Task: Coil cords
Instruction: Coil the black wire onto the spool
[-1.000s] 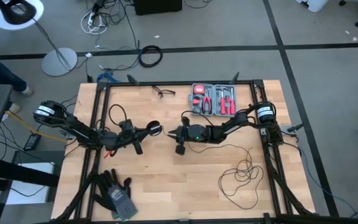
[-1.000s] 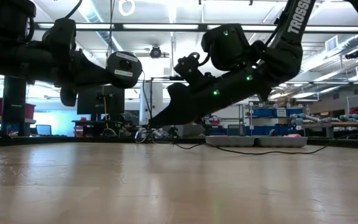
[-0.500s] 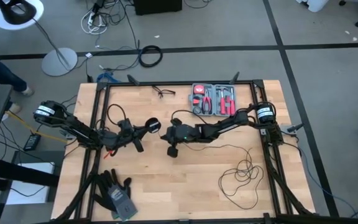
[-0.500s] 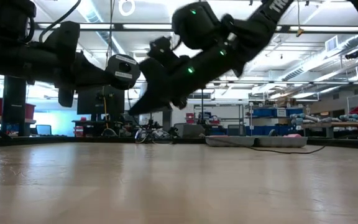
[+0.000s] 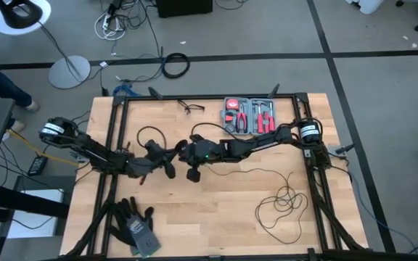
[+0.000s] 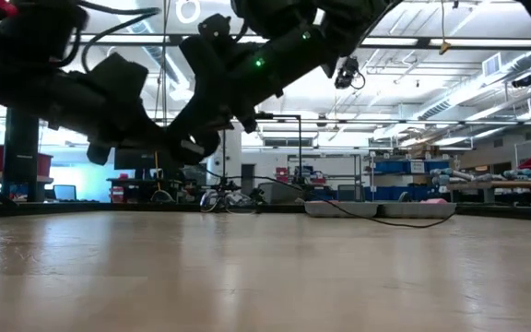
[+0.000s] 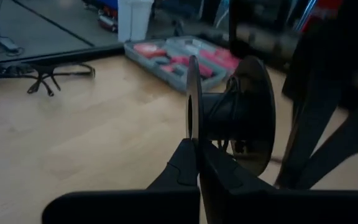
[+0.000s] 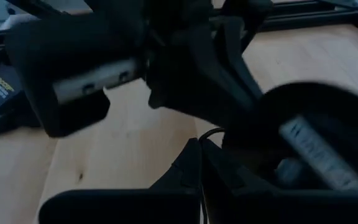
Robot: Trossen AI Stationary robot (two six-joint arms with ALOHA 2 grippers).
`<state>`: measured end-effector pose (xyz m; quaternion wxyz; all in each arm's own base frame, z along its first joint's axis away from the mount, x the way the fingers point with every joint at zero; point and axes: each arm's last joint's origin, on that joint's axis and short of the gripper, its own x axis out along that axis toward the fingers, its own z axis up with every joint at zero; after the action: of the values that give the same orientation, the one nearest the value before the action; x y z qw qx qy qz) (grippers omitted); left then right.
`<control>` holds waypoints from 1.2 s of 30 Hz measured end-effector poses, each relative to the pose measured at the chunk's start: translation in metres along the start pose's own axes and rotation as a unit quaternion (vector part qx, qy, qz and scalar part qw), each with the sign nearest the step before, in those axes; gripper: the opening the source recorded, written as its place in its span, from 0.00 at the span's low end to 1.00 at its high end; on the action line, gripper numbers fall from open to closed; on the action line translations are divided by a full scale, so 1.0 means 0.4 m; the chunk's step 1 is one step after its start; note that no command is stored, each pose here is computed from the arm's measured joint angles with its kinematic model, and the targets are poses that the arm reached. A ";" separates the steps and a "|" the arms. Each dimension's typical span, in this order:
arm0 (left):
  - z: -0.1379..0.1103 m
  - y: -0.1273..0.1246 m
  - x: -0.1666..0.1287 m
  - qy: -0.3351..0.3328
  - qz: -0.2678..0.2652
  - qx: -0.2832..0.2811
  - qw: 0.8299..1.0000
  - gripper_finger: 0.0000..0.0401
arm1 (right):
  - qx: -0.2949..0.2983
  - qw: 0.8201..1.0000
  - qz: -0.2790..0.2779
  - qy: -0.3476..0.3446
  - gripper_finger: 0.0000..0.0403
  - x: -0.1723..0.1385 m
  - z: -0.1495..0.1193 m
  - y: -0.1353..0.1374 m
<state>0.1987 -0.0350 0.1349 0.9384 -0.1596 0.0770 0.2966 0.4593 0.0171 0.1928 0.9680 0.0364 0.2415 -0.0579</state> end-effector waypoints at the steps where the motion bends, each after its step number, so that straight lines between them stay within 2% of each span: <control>1: 0.000 -0.005 0.003 0.010 0.001 0.009 1.000 0.00 | -0.002 1.000 0.000 -0.003 0.00 -0.003 0.004 0.000; 7: -0.001 -0.021 0.013 0.059 -0.007 0.046 0.997 0.00 | -0.010 0.999 -0.041 0.012 0.00 -0.047 0.036 -0.017; 13: -0.005 -0.024 0.013 0.080 -0.022 0.031 0.996 0.00 | -0.014 0.997 -0.066 0.042 0.00 -0.097 0.060 -0.049; 19: 0.000 -0.030 0.014 0.077 -0.038 0.006 0.996 0.00 | -0.002 0.988 -0.094 0.125 0.03 -0.113 0.027 -0.080; 23: 0.003 -0.032 0.014 0.073 -0.043 0.000 0.996 0.00 | 0.005 0.980 -0.098 0.171 0.03 -0.100 -0.020 -0.082; 28: 0.007 -0.034 0.013 0.069 -0.045 -0.008 0.997 0.00 | 0.019 0.985 -0.090 0.143 0.02 -0.088 -0.087 -0.070; 31: 0.009 -0.035 0.013 0.067 -0.047 -0.018 0.997 0.00 | 0.047 0.992 -0.072 0.095 0.02 -0.082 -0.127 -0.058; 36: 0.004 -0.026 0.009 0.059 -0.039 -0.032 0.997 0.00 | 0.056 0.997 -0.046 0.035 0.10 -0.089 -0.199 -0.043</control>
<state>0.2078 -0.0404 0.1382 0.9373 -0.2102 0.1166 0.2523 0.3889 0.0113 0.1387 0.9516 0.0810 0.2733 -0.1149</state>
